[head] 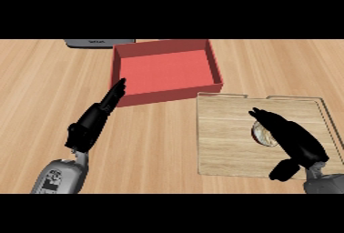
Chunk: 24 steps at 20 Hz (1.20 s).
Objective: Pick the cupcake from the tray and place it in the cardboard box
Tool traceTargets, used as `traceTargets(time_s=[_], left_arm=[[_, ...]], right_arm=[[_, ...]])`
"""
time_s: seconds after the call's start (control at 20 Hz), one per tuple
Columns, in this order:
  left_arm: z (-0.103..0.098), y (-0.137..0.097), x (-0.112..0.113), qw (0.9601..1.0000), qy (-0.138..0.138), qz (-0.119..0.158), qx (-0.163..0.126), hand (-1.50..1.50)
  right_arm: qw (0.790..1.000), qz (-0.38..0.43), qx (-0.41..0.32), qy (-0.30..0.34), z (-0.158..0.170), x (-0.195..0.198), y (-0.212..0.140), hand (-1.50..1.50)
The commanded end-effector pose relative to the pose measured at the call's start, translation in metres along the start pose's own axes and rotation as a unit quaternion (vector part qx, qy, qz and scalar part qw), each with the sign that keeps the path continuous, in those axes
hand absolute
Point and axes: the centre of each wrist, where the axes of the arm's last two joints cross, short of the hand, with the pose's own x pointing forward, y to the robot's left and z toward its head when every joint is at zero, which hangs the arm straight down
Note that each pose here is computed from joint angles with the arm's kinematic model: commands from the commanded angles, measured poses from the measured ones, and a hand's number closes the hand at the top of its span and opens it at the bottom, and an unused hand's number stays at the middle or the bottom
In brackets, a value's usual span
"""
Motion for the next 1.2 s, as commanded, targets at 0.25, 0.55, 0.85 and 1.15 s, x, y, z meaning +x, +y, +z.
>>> traceTargets(time_s=[0.25, 0.55, 0.85, 1.15], left_arm=[[-0.012, -0.014, 0.007, 1.0, 0.0, 0.007, -0.004, 0.0], [0.009, -0.017, -0.009, 1.0, -0.001, 0.0, -0.002, 0.0], [0.0, -0.016, -0.002, 1.0, -0.006, 0.002, -0.001, 0.0], [-0.004, 0.007, 0.003, 1.0, -0.006, 0.002, 0.001, 0.0]], right_arm=[[0.999, 0.036, -0.001, 0.016, -0.002, -0.014, 0.033, -1.5], [1.0, 0.025, 0.011, 0.014, -0.022, -0.007, 0.04, 1.5], [0.998, 0.058, -0.008, -0.001, -0.033, -0.007, 0.032, 1.5], [0.994, 0.08, -0.077, -0.009, -0.023, -0.012, 0.028, 1.5]])
